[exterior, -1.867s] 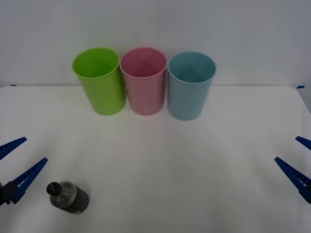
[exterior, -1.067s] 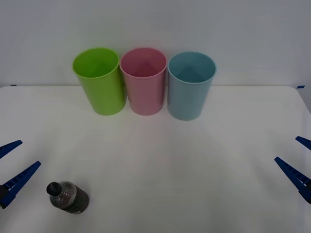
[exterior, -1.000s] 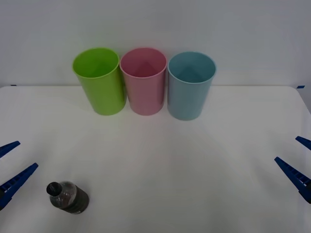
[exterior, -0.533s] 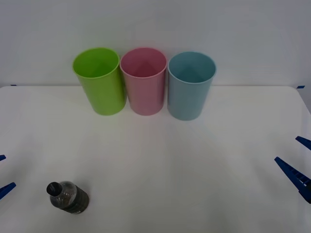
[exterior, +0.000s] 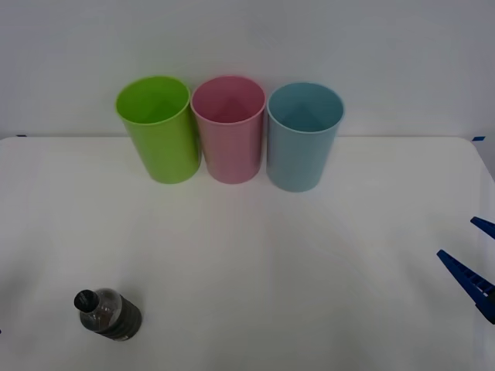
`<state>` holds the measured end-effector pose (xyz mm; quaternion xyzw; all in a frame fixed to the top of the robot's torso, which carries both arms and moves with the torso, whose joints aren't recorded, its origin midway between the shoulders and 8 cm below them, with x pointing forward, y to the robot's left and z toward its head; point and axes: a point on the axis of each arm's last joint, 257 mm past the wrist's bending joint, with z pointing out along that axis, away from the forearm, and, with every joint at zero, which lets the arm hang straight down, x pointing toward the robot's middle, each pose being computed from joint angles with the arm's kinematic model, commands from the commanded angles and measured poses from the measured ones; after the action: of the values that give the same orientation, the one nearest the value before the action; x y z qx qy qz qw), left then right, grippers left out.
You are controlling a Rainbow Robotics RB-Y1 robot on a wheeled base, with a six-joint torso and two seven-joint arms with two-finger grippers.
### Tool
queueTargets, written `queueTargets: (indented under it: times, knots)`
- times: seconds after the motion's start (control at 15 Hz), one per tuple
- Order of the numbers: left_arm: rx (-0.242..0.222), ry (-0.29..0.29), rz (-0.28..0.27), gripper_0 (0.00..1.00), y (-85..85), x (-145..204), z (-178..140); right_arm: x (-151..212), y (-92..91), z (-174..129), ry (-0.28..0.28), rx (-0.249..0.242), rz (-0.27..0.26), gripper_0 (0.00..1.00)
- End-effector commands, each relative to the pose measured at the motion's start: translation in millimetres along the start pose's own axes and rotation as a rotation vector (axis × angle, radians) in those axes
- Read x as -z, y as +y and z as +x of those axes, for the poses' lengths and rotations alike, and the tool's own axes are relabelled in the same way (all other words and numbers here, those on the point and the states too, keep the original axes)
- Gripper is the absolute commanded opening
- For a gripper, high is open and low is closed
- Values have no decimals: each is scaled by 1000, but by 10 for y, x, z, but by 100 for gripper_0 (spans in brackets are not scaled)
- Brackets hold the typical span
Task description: Grasp the object on the table and drop it into the matching bin: aluminum can to the light blue bin, PET bottle to the pink bin.
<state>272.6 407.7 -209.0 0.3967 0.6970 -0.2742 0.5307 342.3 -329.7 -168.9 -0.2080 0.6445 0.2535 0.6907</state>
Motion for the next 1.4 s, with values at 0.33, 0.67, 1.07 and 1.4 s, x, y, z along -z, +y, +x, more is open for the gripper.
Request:
queueTargets:
  times: [0.33,0.67,1.07,1.4]
  knots:
    - [-87,71,107,100,-224,-220,296,0,0,0,0,0,0,100]
    - [-136,94,131,100,-224,-290,401,0,0,0,0,0,0,100]
    - [-126,77,151,100,-179,-458,492,0,0,0,0,0,0,100]
    - [-106,79,201,100,-296,-600,549,0,0,0,0,0,0,100]
